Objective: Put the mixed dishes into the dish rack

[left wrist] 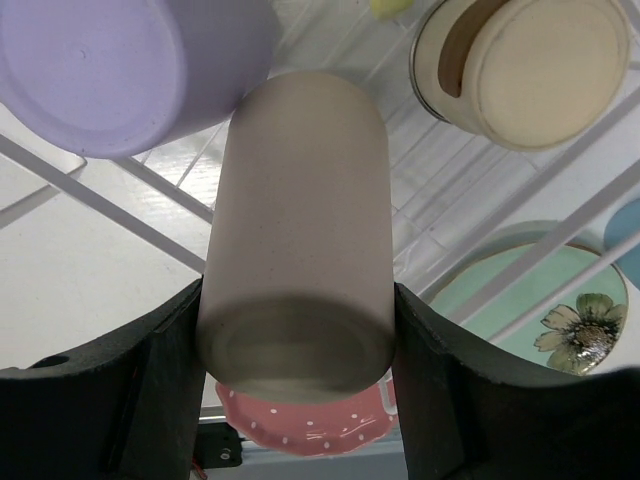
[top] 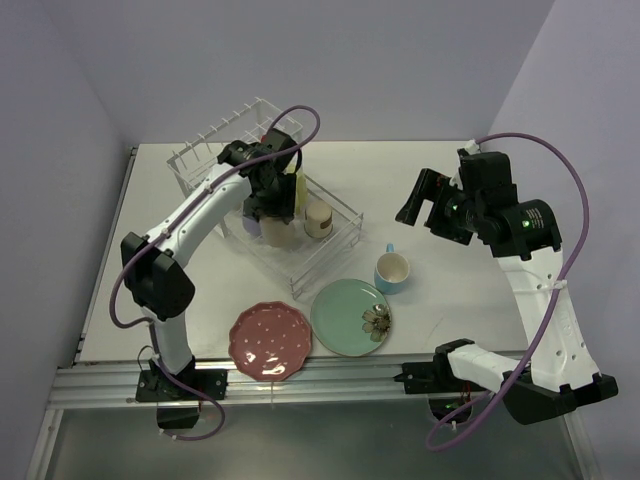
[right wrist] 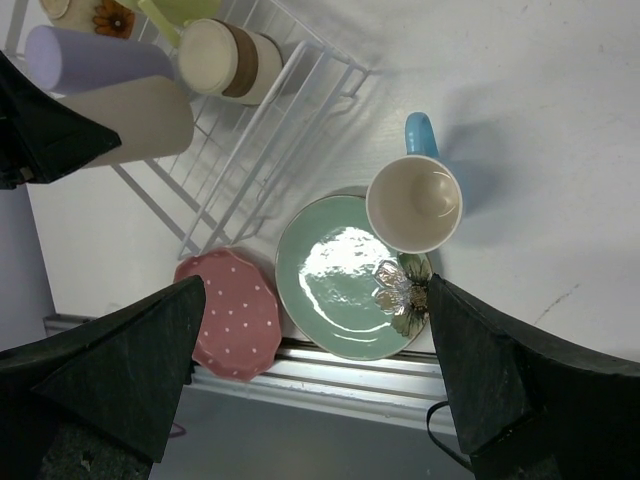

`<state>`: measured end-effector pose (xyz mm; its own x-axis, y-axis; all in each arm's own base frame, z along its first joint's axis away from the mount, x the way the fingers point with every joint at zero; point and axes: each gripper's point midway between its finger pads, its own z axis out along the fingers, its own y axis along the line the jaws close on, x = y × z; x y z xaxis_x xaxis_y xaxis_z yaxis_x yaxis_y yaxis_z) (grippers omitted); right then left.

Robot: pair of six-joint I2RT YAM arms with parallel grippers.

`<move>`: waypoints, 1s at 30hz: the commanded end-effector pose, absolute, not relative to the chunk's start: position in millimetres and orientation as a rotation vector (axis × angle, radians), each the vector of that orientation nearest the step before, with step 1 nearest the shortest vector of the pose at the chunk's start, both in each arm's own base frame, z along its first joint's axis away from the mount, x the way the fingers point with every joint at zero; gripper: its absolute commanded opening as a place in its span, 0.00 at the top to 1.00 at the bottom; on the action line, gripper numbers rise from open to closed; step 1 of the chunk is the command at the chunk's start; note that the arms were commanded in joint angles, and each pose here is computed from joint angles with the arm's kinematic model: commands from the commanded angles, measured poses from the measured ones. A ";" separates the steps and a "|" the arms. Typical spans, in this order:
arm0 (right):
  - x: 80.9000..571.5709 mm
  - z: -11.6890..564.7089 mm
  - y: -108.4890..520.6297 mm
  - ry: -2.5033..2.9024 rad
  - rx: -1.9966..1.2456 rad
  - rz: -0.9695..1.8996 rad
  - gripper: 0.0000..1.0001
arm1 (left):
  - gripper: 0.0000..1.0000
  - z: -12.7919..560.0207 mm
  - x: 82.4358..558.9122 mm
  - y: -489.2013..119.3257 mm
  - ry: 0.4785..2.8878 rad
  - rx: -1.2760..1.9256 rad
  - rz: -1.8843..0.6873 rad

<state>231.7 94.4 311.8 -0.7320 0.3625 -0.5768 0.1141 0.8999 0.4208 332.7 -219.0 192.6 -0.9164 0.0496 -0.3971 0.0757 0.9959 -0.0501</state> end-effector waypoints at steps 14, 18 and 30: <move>233.5 318.0 88.9 2.362 0.299 0.439 0.00 | 1.00 193.9 367.5 -211.5 2.667 0.100 -0.033; 231.6 288.8 84.8 2.473 0.299 0.369 0.00 | 1.00 186.8 368.1 -215.3 2.687 0.102 -0.038; 220.5 225.9 75.4 2.606 0.361 0.271 0.00 | 0.45 180.6 368.0 -217.3 2.701 0.086 -0.048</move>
